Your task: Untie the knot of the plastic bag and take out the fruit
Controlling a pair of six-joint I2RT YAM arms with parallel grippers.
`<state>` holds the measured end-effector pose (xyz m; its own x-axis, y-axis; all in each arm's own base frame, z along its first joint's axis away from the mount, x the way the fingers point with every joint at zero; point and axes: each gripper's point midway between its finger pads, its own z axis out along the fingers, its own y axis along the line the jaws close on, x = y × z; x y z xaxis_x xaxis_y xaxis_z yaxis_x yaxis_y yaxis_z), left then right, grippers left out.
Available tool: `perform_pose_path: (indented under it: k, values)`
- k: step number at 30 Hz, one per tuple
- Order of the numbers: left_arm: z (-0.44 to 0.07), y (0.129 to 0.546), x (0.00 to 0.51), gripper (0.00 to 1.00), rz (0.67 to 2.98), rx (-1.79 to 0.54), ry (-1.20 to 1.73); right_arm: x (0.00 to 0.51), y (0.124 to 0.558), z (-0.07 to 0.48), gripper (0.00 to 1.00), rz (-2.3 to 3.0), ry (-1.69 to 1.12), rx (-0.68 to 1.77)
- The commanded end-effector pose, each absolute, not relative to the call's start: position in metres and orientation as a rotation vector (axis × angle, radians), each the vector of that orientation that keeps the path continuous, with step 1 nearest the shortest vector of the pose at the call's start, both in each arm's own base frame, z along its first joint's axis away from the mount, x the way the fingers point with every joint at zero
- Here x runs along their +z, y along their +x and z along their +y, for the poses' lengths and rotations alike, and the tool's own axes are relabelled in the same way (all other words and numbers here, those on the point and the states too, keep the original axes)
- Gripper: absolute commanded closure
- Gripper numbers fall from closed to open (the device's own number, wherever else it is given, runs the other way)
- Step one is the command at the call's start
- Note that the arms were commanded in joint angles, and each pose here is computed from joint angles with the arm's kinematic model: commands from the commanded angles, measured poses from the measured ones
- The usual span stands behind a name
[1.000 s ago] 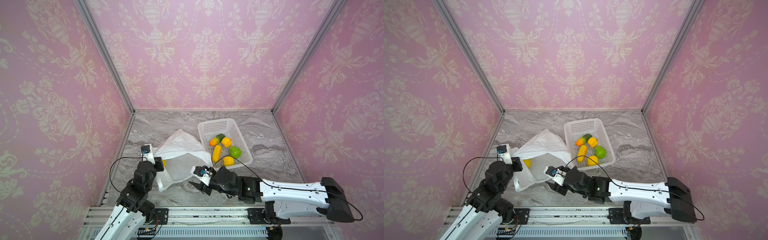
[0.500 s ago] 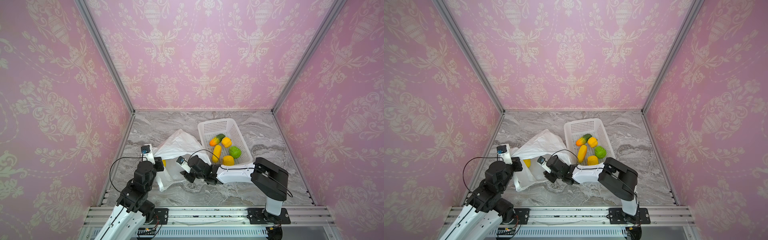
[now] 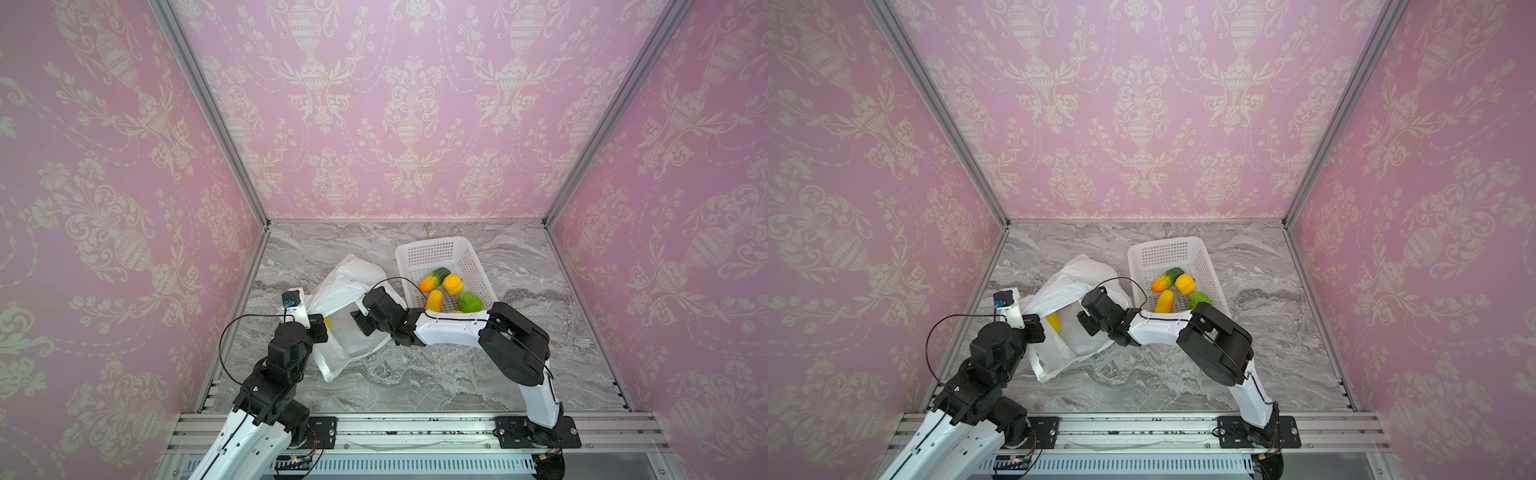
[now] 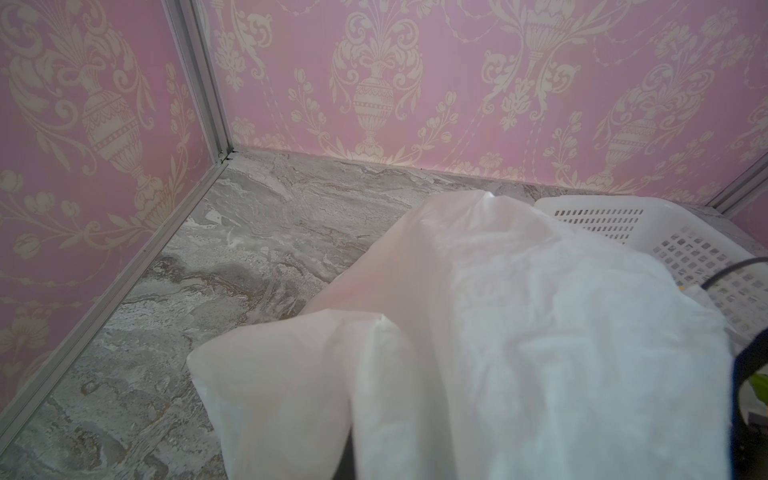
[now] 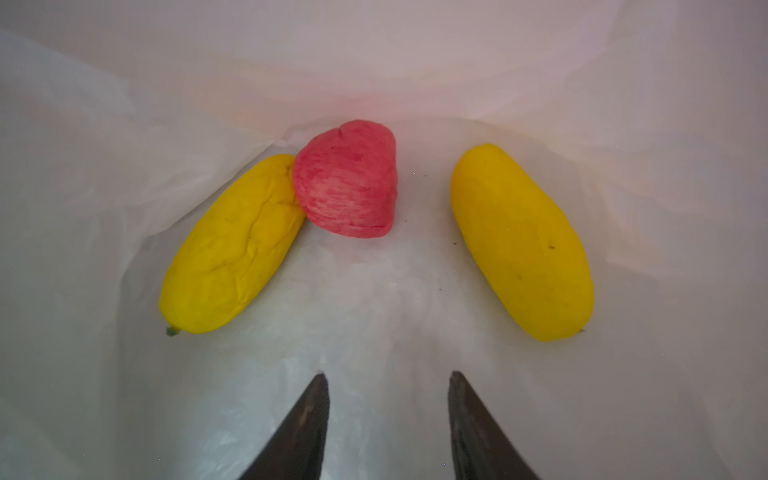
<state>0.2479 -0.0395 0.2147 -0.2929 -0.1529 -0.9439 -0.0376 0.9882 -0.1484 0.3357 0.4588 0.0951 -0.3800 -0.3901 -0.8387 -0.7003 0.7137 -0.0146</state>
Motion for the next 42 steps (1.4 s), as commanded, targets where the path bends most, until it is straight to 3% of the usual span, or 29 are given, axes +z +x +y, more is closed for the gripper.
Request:
perform_pose_path:
  k: [1,6,16,23,30,36,42]
  values:
    - [-0.041,0.248,0.213,1.0,1.867,-0.127,-0.139,0.097,0.348,0.459,0.42,2.006,-0.755,0.373]
    - [-0.041,0.247,0.214,1.0,1.862,-0.135,-0.139,0.1,0.37,0.457,0.21,1.987,-0.687,0.266]
    - [-0.047,0.249,0.214,1.0,1.868,-0.159,-0.114,0.076,0.391,0.497,0.02,1.986,-0.806,0.26]
    - [-0.086,0.263,0.249,1.0,1.909,-0.337,-0.015,0.08,0.388,0.495,0.02,1.97,-0.819,0.234]
    - [-0.118,0.297,0.264,1.0,2.003,-0.363,0.042,0.098,0.338,0.456,0.1,1.918,-0.788,0.233]
    - [-0.14,0.265,0.299,1.0,1.945,-0.227,0.199,0.122,0.299,0.452,0.12,1.866,-0.801,0.274]
    - [-0.111,0.234,0.297,1.0,1.948,-0.171,0.137,0.132,0.296,0.46,0.07,1.857,-0.778,0.277]
